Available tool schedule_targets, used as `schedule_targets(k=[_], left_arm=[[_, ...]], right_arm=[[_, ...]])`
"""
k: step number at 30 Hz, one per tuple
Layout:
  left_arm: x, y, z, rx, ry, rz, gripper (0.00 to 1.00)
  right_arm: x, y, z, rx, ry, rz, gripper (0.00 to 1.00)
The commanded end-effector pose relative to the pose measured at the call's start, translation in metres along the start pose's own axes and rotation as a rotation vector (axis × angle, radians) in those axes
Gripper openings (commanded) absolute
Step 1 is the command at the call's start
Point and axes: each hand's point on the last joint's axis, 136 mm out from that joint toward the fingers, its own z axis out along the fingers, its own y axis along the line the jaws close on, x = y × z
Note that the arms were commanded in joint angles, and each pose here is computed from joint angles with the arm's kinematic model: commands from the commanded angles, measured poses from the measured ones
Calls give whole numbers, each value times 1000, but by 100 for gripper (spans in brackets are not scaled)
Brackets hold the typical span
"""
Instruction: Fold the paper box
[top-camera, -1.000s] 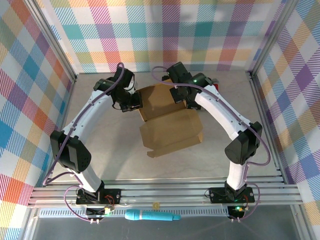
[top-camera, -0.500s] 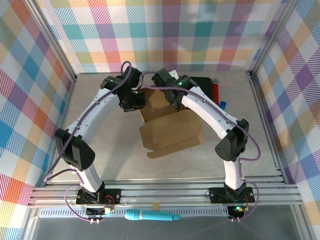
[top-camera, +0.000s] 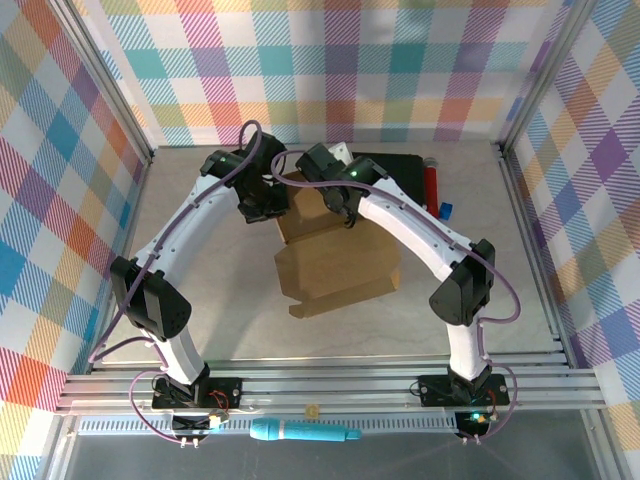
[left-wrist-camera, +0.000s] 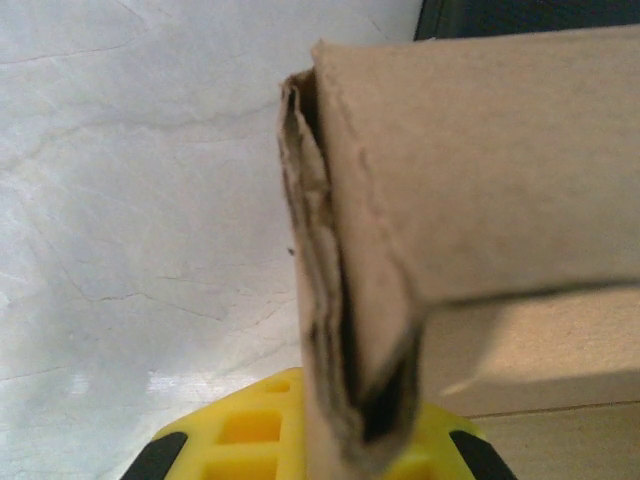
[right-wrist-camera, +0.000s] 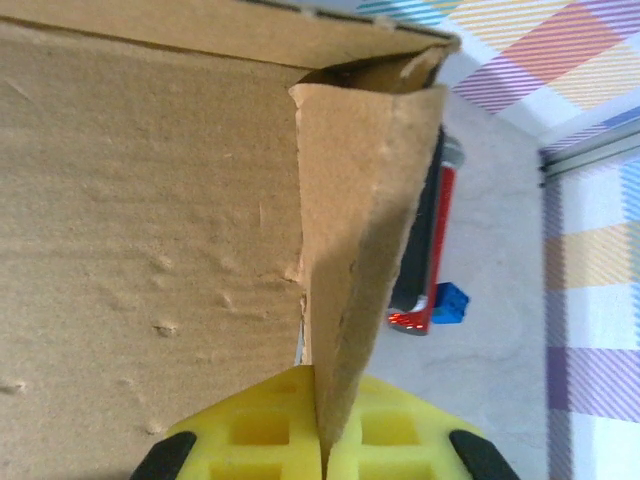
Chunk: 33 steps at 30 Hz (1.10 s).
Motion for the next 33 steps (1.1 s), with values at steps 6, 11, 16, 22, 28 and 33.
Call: schedule_targets(k=[6,11,16,22,28,33], left_arm=[[-1,11,-16,-19,-6,-29,0],[-1,12,-16,-21,-4,-30,0],[-3,10,-16,-18,-4,-27,0],[-3,10,-14,-20,-1,-26,0],[-4,10,-12,-22,2,-25,0],[-3,14,-7,-49,8,-19,0]], right_arm=[[17,-9,-6,-320,127,122,21],[20,-7,-2,-350,152,128,28],[28,-4,7,-332,177,103,29],[36,0,18,-308,201,87,25],[36,-2,23,-245,199,93,3],[32,-19,16,-107,179,113,0]])
